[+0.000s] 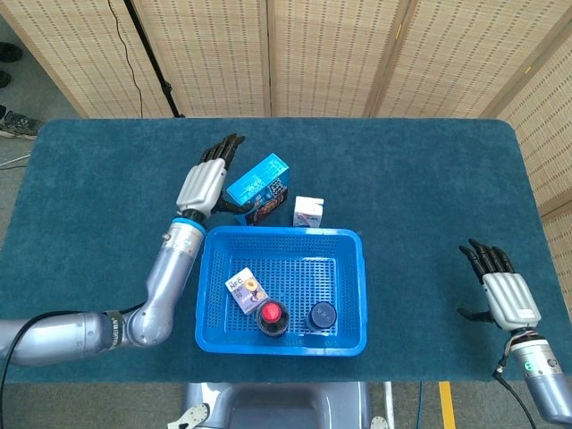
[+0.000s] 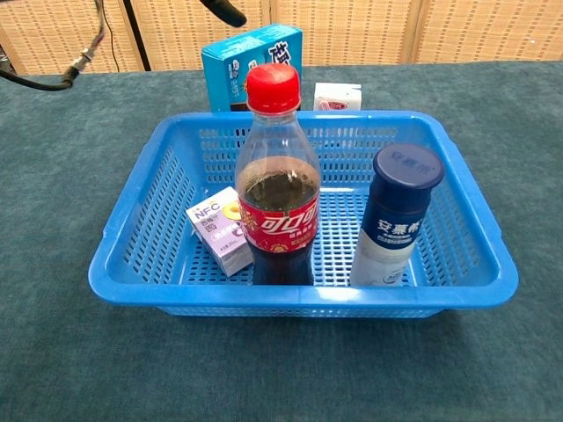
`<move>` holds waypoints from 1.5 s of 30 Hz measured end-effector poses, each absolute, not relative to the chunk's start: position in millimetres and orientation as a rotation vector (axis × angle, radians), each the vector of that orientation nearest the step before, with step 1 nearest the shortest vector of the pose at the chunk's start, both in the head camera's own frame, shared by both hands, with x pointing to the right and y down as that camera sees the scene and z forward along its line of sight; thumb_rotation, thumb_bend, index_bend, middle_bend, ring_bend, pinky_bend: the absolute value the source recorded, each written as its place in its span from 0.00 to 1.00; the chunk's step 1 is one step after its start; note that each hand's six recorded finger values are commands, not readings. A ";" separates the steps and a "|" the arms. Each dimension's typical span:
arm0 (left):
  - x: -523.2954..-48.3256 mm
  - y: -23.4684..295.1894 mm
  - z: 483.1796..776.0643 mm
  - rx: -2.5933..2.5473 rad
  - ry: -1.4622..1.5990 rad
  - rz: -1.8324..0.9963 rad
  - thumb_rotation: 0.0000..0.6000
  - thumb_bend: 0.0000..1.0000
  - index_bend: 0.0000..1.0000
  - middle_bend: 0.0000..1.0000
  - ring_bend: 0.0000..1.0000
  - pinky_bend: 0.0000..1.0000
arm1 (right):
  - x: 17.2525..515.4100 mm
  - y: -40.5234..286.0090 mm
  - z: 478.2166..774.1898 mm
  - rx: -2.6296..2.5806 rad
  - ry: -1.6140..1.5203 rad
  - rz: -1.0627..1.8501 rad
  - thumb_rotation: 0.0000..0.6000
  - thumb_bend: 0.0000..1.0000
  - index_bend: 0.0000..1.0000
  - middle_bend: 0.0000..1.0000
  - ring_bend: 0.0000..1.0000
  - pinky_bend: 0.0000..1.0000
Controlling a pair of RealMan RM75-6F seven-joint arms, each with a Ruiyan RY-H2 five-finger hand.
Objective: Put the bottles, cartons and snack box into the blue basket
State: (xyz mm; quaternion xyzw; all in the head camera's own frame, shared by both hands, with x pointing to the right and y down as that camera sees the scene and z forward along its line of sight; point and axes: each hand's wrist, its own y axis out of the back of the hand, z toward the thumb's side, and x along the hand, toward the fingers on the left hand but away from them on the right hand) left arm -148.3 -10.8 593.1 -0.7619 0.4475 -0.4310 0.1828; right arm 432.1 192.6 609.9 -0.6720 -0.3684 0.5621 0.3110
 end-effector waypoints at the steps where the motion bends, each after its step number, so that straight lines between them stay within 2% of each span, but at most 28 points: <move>1: -144.0 -12.8 597.7 -2.147 1.255 -1.228 1.00 0.15 0.00 0.00 0.00 0.00 | 433.5 191.8 610.0 -1.773 -0.977 1.485 1.00 0.00 0.00 0.00 0.00 0.00; 7: -123.0 -19.3 625.2 -2.115 1.226 -1.305 1.00 0.15 0.00 0.00 0.00 0.00 | 436.7 188.7 608.5 -1.772 -1.001 1.478 1.00 0.00 0.00 0.00 0.00 0.00; 10: -116.5 -20.3 639.2 -2.104 1.221 -1.355 1.00 0.18 0.00 0.00 0.00 0.02 | 436.2 188.3 607.2 -1.780 -1.012 1.468 1.00 0.00 0.00 0.00 0.00 0.00; 14: -109.8 -18.4 654.3 -2.098 1.233 -1.404 1.00 0.36 0.00 0.00 0.00 0.26 | 436.4 188.5 606.4 -1.792 -1.021 1.462 1.00 0.00 0.00 0.00 0.00 0.00; 17: -109.8 -16.2 664.0 -2.098 1.240 -1.446 1.00 0.41 0.00 0.00 0.00 0.28 | 436.3 188.5 605.7 -1.803 -1.029 1.460 1.00 0.00 0.00 0.00 0.00 0.00; 19: -110.8 -15.6 668.6 -2.097 1.247 -1.467 1.00 0.45 0.00 0.00 0.05 0.32 | 436.3 188.1 604.9 -1.807 -1.032 1.457 1.00 0.00 0.00 0.00 0.00 0.00; 20: -111.7 -15.7 671.0 -2.093 1.256 -1.478 1.00 0.48 0.01 0.03 0.10 0.36 | 436.2 188.2 604.8 -1.808 -1.032 1.457 1.00 0.00 0.00 0.00 0.00 0.00; 22: -112.8 -15.9 673.8 -2.084 1.270 -1.487 1.00 0.52 0.11 0.12 0.22 0.43 | 436.0 188.4 604.8 -1.811 -1.034 1.456 1.00 0.00 0.00 0.00 0.00 0.00; 23: -113.7 -16.4 674.9 -2.075 1.279 -1.489 1.00 0.53 0.19 0.20 0.28 0.46 | 435.9 188.4 605.0 -1.813 -1.035 1.456 1.00 0.00 0.00 0.00 0.00 0.00; 25: -115.1 -18.0 674.2 -2.062 1.295 -1.478 1.00 0.56 0.30 0.29 0.36 0.51 | 435.4 188.5 605.5 -1.817 -1.034 1.455 1.00 0.00 0.00 0.00 0.00 0.00; 27: -116.3 -19.9 671.6 -2.054 1.323 -1.448 1.00 0.60 0.38 0.37 0.43 0.55 | 435.2 188.8 605.9 -1.817 -1.032 1.456 1.00 0.00 0.00 0.00 0.00 0.00; 30: -120.4 -23.4 664.7 -2.037 1.370 -1.389 1.00 0.61 0.43 0.41 0.46 0.56 | 434.2 189.9 607.5 -1.822 -1.027 1.459 1.00 0.00 0.00 0.00 0.00 0.00; 37: -128.6 -25.3 634.3 -2.079 1.457 -1.218 1.00 0.61 0.44 0.42 0.46 0.56 | 430.8 192.3 610.3 -1.825 -1.006 1.462 1.00 0.00 0.00 0.00 0.00 0.00; 45: -135.2 -4.9 567.8 -2.204 1.390 -1.000 1.00 0.62 0.44 0.42 0.47 0.56 | 428.5 194.3 614.5 -1.818 -0.980 1.473 1.00 0.00 0.00 0.00 0.00 0.00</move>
